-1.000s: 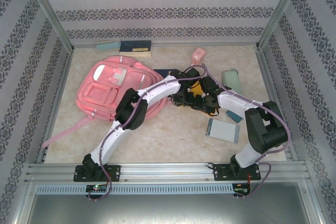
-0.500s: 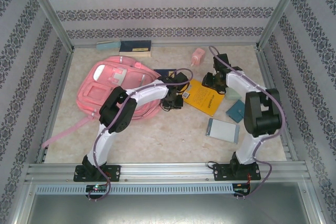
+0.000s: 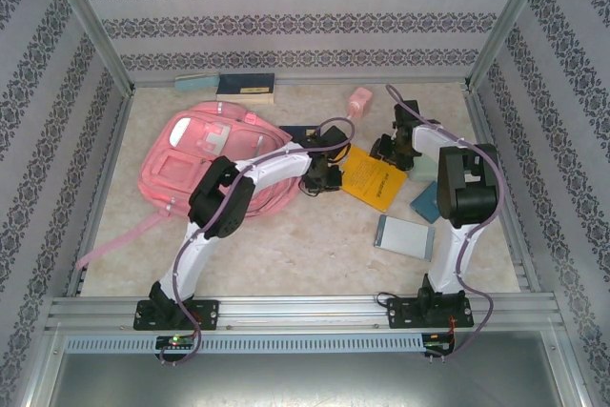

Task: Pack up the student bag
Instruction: Pick up the book from the center of the table.

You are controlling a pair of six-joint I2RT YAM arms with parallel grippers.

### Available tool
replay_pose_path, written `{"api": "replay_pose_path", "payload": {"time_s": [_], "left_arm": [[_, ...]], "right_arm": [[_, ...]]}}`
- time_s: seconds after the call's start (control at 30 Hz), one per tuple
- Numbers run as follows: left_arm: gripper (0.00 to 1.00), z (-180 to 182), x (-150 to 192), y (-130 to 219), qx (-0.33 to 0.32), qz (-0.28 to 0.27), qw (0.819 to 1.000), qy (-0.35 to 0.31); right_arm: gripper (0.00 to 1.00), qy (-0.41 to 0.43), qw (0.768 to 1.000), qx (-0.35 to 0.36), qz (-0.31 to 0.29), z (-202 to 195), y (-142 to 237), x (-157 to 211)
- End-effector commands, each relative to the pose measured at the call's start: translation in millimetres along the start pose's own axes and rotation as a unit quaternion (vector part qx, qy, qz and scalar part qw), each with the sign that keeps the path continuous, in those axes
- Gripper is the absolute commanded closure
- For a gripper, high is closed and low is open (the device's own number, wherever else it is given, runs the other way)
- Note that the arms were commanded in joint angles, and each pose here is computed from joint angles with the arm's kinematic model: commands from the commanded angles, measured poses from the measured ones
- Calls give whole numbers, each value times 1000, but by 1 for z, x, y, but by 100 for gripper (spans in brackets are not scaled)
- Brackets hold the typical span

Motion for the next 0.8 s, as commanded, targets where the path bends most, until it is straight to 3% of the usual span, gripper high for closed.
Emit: {"api": "replay_pose_path", "payload": {"time_s": [0.0,0.37,0.57,0.77], "left_arm": [[78,-5,-13,-13,-3,-10,1000,-1],[76,-11,-42,-11,1,-19,1000,-12],[68,-6,-32,15,17,-16,1000,-14],[61,-6,-13,26,84,3,996,22]], "right_arm": [[49,-21,999,-35,31,8,12,28],[51,-9,997,-57,42,27,30,73],[51,12,998,-31,46,19,25,82],[52,26,998,-18,53,12,22,88]]}}
Point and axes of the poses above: each hand's point on the last joint's axis, 136 mm out from that joint toward the fingers, its own y axis back along the fingers, its own z axis along the line the jaws close on, x = y × z, the point moved 4 cm from there along y, back along the fingers, and after that the axes turned 9 degrees about y, right-handed, at the moved point
